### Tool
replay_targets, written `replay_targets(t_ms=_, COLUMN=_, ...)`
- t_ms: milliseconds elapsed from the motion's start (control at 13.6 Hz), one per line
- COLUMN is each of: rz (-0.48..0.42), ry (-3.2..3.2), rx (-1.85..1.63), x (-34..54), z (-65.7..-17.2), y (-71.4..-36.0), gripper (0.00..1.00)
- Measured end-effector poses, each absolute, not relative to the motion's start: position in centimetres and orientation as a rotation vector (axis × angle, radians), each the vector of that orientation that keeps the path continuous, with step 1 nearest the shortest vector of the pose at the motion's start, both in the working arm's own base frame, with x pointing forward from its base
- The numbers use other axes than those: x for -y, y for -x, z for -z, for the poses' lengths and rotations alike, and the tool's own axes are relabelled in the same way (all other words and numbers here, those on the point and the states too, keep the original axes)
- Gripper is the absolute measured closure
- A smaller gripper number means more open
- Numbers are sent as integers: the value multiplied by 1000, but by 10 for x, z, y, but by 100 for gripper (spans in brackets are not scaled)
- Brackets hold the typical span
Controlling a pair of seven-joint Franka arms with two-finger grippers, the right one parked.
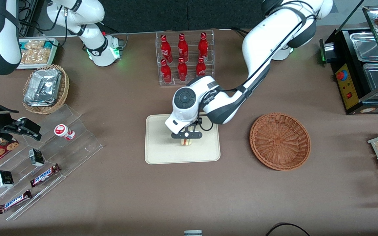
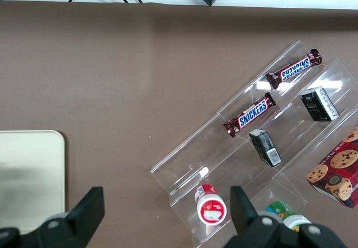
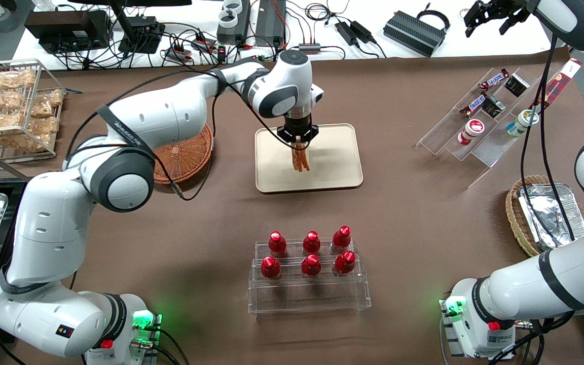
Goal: Place sandwich from basket to tray
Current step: 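Lower the sandwich onto the tray and open the left gripper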
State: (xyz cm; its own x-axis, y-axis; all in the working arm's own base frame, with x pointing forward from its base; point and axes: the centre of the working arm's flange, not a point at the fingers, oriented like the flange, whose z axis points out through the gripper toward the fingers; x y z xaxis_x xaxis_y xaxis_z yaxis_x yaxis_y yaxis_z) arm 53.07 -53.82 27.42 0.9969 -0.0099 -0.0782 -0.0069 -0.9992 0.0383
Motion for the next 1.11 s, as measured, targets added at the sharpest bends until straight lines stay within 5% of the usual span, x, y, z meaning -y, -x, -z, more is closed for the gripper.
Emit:
replay_targets(t_ms=443, rz=89, ry=-3077, rx=-8, x=542, z=-229, y=-537, gripper=86)
replay_targets(t_ms=811, rz=63, ry=-3064, rx=-49, x=543, z=-239, y=-543, gripper=40)
replay_targets(t_ms=1107, rz=19, ry=-3093, rx=-173, x=498, z=-300, y=-583, gripper=1)
